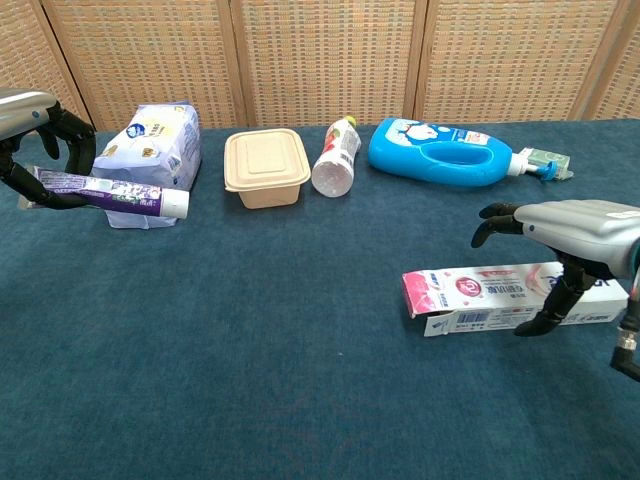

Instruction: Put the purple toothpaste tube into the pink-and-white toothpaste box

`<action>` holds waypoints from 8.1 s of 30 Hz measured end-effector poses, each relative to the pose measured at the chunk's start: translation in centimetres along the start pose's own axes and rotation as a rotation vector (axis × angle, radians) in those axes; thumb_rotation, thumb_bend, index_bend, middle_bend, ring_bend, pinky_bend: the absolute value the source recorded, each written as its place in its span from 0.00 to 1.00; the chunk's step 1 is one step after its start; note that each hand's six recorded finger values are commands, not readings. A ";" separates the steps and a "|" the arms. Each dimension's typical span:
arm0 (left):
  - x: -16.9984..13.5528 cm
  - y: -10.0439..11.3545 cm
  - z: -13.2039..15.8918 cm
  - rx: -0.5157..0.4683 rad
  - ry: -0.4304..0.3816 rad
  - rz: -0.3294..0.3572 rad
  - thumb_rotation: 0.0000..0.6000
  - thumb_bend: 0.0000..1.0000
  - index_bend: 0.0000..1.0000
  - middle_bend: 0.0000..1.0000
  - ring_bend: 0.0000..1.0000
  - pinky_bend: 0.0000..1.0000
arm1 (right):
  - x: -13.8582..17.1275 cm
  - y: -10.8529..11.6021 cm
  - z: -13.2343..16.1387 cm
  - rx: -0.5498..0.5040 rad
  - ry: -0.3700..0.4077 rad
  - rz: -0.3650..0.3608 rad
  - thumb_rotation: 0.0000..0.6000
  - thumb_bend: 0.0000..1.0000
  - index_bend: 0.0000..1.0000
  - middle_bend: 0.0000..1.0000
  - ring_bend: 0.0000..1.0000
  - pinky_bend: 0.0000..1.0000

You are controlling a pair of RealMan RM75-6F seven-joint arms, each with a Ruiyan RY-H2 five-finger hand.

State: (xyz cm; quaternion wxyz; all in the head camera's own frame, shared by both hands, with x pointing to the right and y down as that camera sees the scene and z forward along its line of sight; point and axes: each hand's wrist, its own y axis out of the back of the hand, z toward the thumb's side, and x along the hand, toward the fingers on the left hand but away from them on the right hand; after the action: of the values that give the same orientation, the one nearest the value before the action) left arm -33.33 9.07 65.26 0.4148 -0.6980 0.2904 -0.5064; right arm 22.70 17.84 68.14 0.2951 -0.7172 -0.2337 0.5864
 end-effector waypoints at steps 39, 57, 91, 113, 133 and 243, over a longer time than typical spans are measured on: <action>-0.2 -0.4 1.0 -0.047 -0.026 -0.005 1.00 0.42 0.83 0.60 0.34 0.37 | -1.3 0.2 1.7 -0.100 0.043 -0.157 1.00 0.00 0.59 0.50 0.43 0.43; -0.5 0.3 5.3 -0.222 -0.118 0.010 1.00 0.42 0.83 0.60 0.34 0.37 | -0.3 4.6 6.1 -0.218 0.121 -0.170 1.00 0.00 0.60 0.51 0.44 0.44; -1.5 1.4 8.8 -0.347 -0.178 -0.035 1.00 0.42 0.83 0.62 0.36 0.38 | -1.0 4.8 7.2 -0.377 0.075 -0.140 1.00 0.00 0.61 0.52 0.45 0.46; -1.7 1.2 9.4 -0.387 -0.186 -0.072 1.00 0.42 0.83 0.62 0.36 0.39 | -1.0 4.6 7.3 -0.397 0.071 -0.137 1.00 0.00 0.61 0.52 0.46 0.47; -1.4 0.4 11.2 -0.473 -0.207 -0.060 1.00 0.42 0.83 0.62 0.36 0.39 | -0.8 4.7 7.6 -0.443 0.081 -0.124 1.00 0.00 0.62 0.52 0.46 0.47; -0.6 0.1 18.1 -0.673 -0.311 -0.022 1.00 0.14 0.42 0.19 0.01 0.00 | 0.5 5.9 9.8 -1.094 0.148 0.176 1.00 0.01 0.62 0.53 0.46 0.48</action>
State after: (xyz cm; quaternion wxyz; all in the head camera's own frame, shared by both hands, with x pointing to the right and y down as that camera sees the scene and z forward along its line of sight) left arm -16.40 14.66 62.31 0.1957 -0.8670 0.3668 -0.2747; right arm 13.14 15.43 62.32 -0.1546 -0.8218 -0.4218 0.3504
